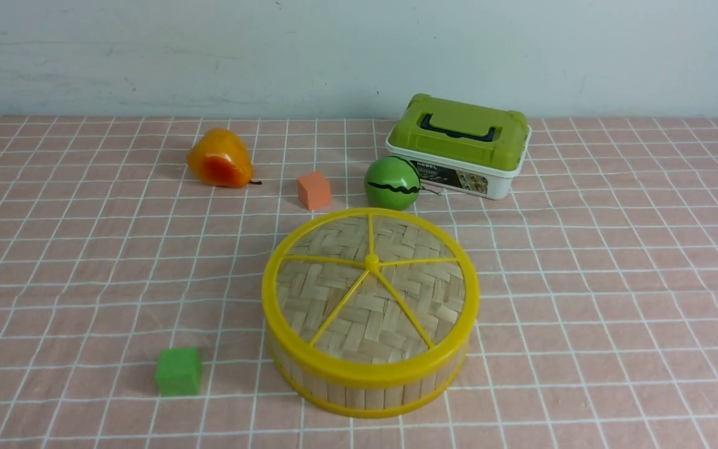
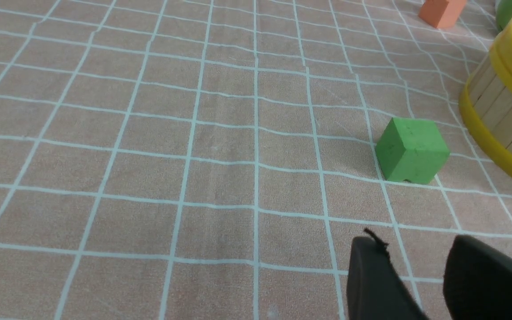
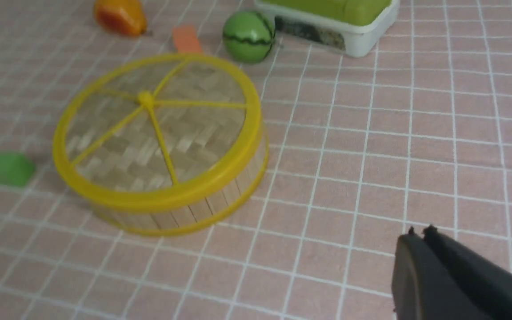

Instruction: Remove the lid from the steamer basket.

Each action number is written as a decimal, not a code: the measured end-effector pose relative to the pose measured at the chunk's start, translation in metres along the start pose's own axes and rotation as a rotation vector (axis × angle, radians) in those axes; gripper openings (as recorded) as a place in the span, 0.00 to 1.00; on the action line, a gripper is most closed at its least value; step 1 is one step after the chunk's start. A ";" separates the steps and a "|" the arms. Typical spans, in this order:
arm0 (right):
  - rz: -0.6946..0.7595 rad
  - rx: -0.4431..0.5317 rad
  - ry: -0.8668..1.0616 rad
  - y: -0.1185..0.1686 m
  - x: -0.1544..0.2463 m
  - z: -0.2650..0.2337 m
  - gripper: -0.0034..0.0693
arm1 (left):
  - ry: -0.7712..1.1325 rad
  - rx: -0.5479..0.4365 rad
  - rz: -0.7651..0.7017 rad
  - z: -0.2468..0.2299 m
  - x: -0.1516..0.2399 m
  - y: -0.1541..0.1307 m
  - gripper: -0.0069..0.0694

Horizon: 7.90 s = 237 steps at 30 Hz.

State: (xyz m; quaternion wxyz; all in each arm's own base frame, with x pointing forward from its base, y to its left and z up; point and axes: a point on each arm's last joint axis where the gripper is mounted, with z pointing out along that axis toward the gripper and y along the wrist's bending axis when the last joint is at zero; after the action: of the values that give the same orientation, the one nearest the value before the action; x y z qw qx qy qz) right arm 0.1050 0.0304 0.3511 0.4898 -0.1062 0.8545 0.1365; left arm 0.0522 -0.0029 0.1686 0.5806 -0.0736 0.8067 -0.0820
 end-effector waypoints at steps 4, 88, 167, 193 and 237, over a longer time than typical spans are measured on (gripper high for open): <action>-0.088 -0.063 0.170 -0.008 -0.043 0.025 0.02 | 0.000 0.000 0.000 0.000 0.000 0.000 0.40; -0.150 0.038 0.600 -0.014 -0.142 0.212 0.15 | 0.000 0.000 0.000 0.000 0.000 0.000 0.40; -0.172 0.061 -0.306 0.001 0.010 0.000 0.03 | -0.001 0.000 0.000 0.000 0.000 0.000 0.40; 0.173 0.399 -0.267 -0.039 0.182 0.032 0.03 | 0.000 0.000 0.000 0.000 0.000 0.000 0.40; 0.168 0.405 -0.251 -0.039 0.182 0.031 0.08 | -0.001 0.000 0.000 0.000 0.000 0.000 0.40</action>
State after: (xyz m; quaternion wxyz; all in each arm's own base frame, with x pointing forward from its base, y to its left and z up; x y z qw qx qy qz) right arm 0.0520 -0.0047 0.1731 0.5904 0.0833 0.8027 0.0149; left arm 0.0522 -0.0029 0.1687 0.5809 -0.0736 0.8065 -0.0820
